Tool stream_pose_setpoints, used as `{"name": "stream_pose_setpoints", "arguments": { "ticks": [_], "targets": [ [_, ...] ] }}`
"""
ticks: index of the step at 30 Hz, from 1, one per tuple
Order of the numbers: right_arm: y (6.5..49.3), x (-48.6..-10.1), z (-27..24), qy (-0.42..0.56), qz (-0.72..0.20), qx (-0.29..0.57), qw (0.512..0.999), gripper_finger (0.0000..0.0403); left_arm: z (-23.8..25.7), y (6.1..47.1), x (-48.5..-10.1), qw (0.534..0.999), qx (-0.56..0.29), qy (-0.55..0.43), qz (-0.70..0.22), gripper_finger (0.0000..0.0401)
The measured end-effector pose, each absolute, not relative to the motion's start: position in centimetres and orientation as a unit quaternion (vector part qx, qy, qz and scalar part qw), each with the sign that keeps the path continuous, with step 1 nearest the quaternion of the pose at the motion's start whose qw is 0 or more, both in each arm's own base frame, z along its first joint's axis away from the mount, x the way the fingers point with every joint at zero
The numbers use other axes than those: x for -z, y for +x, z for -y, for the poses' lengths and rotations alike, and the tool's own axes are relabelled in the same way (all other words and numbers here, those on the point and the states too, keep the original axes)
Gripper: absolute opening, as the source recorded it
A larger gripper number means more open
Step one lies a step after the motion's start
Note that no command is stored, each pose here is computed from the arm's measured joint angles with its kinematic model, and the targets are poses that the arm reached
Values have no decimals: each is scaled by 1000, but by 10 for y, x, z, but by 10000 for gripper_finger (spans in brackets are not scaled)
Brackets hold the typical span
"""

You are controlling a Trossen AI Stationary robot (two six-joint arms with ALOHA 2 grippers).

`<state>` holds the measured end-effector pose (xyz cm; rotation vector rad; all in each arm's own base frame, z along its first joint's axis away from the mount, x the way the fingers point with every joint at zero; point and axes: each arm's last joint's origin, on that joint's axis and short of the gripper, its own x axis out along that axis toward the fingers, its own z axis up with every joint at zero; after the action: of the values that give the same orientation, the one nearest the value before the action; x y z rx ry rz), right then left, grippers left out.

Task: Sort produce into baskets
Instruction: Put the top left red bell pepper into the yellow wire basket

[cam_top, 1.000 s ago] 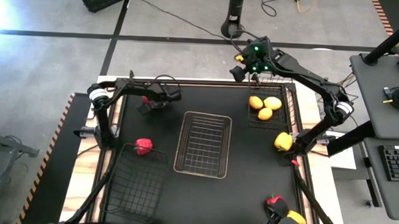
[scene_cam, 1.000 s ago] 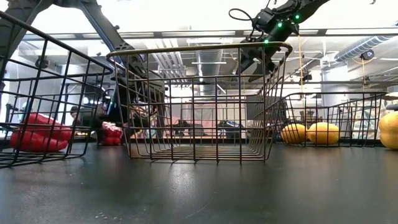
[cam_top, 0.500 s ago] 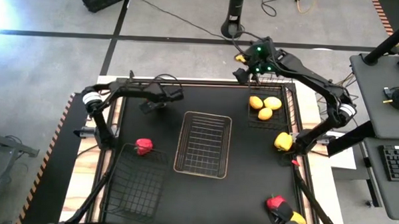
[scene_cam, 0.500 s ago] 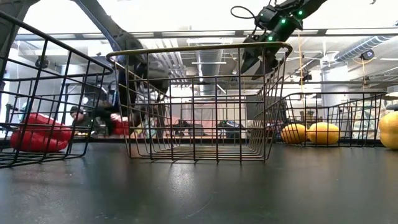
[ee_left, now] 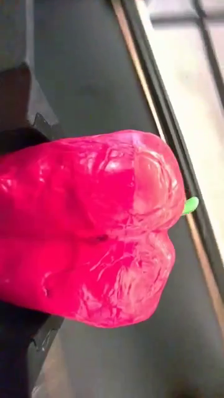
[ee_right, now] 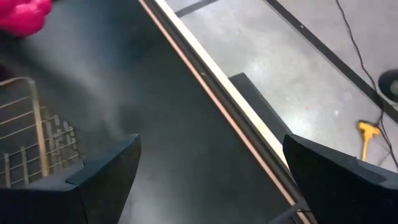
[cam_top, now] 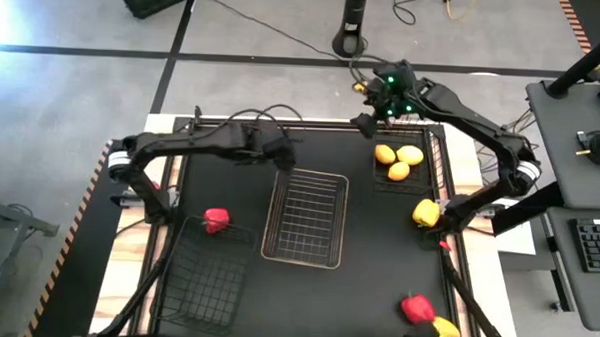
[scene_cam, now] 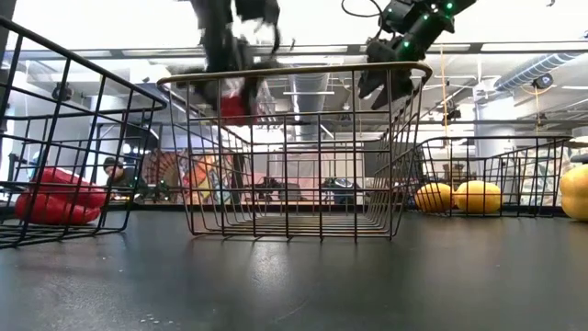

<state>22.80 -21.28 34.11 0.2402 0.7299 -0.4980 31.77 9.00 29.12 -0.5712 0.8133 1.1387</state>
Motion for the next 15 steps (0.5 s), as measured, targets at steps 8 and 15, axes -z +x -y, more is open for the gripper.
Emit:
{"name": "stream_pose_setpoints", "arguments": {
  "ticks": [8, 15],
  "targets": [
    [240, -356, 178, 107, -336, 212, 911, 384, -33, 341, -336, 837, -295, -210, -411, 244],
    [248, -366, 127, 170, -333, 249, 893, 384, -7, 352, -286, 859, -184, -159, -450, 244]
  ]
}}
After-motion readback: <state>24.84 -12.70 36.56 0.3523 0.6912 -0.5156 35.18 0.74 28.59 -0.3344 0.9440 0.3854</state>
